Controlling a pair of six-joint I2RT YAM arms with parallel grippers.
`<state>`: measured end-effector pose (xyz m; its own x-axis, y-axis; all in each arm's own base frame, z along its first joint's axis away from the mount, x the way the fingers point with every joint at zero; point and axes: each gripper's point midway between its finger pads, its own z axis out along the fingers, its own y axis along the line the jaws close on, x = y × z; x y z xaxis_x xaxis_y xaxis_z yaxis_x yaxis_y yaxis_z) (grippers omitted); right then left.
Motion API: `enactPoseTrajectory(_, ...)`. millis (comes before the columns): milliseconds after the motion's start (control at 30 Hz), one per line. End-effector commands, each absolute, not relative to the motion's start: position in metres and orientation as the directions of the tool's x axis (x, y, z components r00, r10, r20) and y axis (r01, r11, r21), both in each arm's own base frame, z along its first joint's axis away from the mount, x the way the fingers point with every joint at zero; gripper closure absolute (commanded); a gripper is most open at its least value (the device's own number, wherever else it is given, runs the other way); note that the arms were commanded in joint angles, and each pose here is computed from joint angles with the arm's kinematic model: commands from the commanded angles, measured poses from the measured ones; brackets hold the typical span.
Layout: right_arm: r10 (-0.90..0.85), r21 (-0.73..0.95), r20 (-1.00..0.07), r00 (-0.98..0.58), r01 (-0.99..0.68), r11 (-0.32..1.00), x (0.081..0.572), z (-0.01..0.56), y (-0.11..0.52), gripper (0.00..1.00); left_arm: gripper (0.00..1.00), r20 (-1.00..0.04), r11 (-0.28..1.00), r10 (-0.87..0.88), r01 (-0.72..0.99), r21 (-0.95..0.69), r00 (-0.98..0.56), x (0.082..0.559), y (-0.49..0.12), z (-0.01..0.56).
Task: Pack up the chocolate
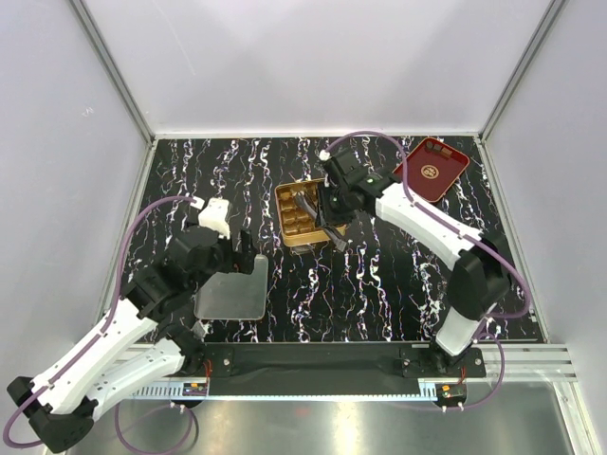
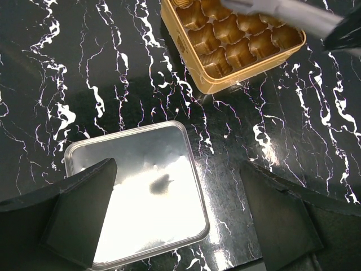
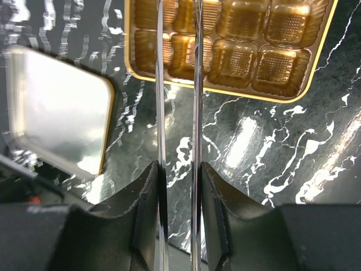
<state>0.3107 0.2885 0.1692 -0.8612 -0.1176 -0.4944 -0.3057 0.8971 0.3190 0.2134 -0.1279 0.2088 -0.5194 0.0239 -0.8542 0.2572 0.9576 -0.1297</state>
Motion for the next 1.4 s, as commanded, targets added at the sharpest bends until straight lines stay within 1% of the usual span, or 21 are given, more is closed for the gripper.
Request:
enactPoseTrajectory(0, -0.099, 0.303, -0.556, -0.825, -0.312, 0.901, 0.325, 0.176, 0.304, 0.63, 0.01, -0.871, 0.946, 0.02, 0.29, -0.142, -0.491, 0.21, -0.129, 0.216)
enactPoseTrajectory(367, -0.116, 0.234, -0.569, -0.814, -0.295, 0.926, 0.34, 0.162, 0.307, 0.59, 0.01, -0.884, 0.944, 0.002, 0.294, -0.153, -0.467, 0.205, -0.124, 0.219)
enactPoseTrajectory(733, -0.116, 0.23, -0.579, -0.807, -0.299, 0.926, 0.352, 0.167, 0.316, 0.59, 0.01, -0.886, 0.941, -0.003, 0.299, -0.16, -0.464, 0.204, -0.125, 0.219)
enactPoseTrajectory(1133, -0.13, 0.198, -0.567, -0.813, -0.287, 0.937, 0.35, 0.163, 0.315, 0.57, 0.01, -0.891, 0.942, -0.008, 0.296, -0.16, -0.454, 0.204, -0.123, 0.221)
enactPoseTrajectory(1367, -0.145, 0.157, -0.566, -0.812, -0.279, 0.947, 0.349, 0.159, 0.309, 0.51, 0.01, -0.892, 0.941, -0.011, 0.298, -0.162, -0.452, 0.203, -0.123, 0.222)
